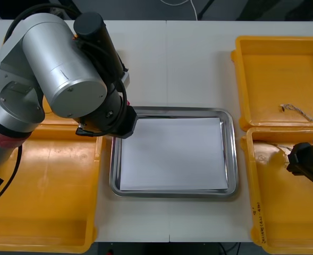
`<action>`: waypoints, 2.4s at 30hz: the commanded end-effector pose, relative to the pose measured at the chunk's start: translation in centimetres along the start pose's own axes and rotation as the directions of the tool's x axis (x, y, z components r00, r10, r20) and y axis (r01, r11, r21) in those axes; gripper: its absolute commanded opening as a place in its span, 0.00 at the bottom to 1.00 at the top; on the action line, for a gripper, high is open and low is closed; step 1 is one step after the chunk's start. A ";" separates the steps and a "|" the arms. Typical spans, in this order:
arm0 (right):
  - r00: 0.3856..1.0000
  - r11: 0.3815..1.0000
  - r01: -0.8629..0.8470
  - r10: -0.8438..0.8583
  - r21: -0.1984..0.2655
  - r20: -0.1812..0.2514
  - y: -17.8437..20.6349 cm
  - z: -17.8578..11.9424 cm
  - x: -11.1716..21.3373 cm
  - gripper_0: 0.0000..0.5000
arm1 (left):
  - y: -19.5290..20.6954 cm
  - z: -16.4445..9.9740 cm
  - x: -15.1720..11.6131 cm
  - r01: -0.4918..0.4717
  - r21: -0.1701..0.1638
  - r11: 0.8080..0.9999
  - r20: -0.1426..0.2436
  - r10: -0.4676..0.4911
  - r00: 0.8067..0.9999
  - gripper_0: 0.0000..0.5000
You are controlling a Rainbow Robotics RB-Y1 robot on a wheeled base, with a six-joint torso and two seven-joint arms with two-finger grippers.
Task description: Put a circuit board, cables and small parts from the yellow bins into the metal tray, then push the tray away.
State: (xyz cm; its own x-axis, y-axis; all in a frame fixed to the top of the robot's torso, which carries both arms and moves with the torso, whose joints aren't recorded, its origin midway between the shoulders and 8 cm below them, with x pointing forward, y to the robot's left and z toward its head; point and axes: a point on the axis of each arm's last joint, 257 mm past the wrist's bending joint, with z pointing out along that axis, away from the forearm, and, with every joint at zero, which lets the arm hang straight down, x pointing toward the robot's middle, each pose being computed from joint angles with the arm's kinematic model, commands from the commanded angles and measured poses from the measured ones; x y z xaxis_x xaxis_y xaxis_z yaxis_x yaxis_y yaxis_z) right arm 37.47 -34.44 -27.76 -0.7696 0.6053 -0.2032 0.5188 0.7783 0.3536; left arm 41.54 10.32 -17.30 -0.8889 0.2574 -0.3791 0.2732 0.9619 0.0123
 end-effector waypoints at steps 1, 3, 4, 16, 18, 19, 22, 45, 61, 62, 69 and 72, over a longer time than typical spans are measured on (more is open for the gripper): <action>0.999 1.000 0.010 -0.011 0.017 0.053 -1.6 -2.9 -1.0 0.00 | -1.8 -0.4 -0.4 0.048 -0.012 0.999 0.017 -0.047 0.999 0.00; 0.998 0.999 0.025 -0.026 0.029 0.057 -2.2 -3.3 -0.4 0.00 | -2.2 0.1 0.2 0.039 -0.017 0.999 0.005 -0.039 0.999 0.00; 0.998 0.999 0.028 -0.029 0.031 0.058 -2.3 -3.4 -0.2 0.00 | -2.3 0.2 0.3 0.038 -0.019 0.999 0.003 -0.038 0.999 0.00; 0.998 0.997 0.050 -0.053 0.065 0.041 -4.9 -3.5 3.2 0.00 | -3.9 2.5 3.3 -0.020 -0.067 0.998 -0.045 0.017 0.999 0.00; 0.998 0.997 0.049 -0.051 0.067 0.037 -5.3 -3.4 3.7 0.00 | -4.0 2.8 3.5 -0.019 -0.074 0.997 -0.043 0.016 0.999 0.00; 0.998 0.997 0.048 -0.050 0.066 0.032 -5.5 -3.3 4.0 0.00 | -4.3 3.0 3.7 -0.015 -0.071 0.997 -0.043 0.012 0.999 0.00; 0.999 0.997 0.044 -0.045 0.066 0.022 -6.2 -3.1 4.8 0.00 | -4.6 3.5 4.3 -0.003 -0.058 0.998 -0.044 0.001 0.999 0.00; 0.996 0.989 0.080 -0.086 0.124 0.039 -10.2 -2.0 6.1 0.00 | -7.2 7.2 8.1 0.029 0.034 0.999 -0.044 -0.028 0.999 0.00; 0.994 0.987 0.086 -0.093 0.134 0.052 -10.3 -2.1 5.6 1.00 | -7.8 9.3 10.6 0.026 0.032 0.999 -0.051 -0.024 0.998 0.00; 0.994 0.987 0.085 -0.093 0.134 0.053 -10.2 -2.1 5.5 1.00 | -7.8 9.3 10.6 0.026 0.031 0.999 -0.049 -0.024 0.999 0.00; 0.991 0.987 0.099 -0.109 0.126 0.071 -9.5 -2.6 4.4 1.00 | -7.8 9.6 10.9 0.038 0.032 0.999 -0.052 -0.037 0.998 0.00; 0.986 0.984 0.128 -0.140 0.125 0.088 -8.5 -3.4 3.1 1.00 | -7.8 9.7 11.1 0.034 0.031 0.999 -0.055 -0.032 0.998 0.00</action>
State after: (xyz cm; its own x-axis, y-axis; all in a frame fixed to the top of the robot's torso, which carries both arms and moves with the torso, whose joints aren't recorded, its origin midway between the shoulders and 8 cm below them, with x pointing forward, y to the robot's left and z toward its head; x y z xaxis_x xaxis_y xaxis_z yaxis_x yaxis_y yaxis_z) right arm 27.58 -38.59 -31.15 -0.7663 0.5934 -0.2463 0.5400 0.8026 0.2535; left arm 34.18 5.53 -30.50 -0.9026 0.2895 -0.3186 0.3003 0.9537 0.0160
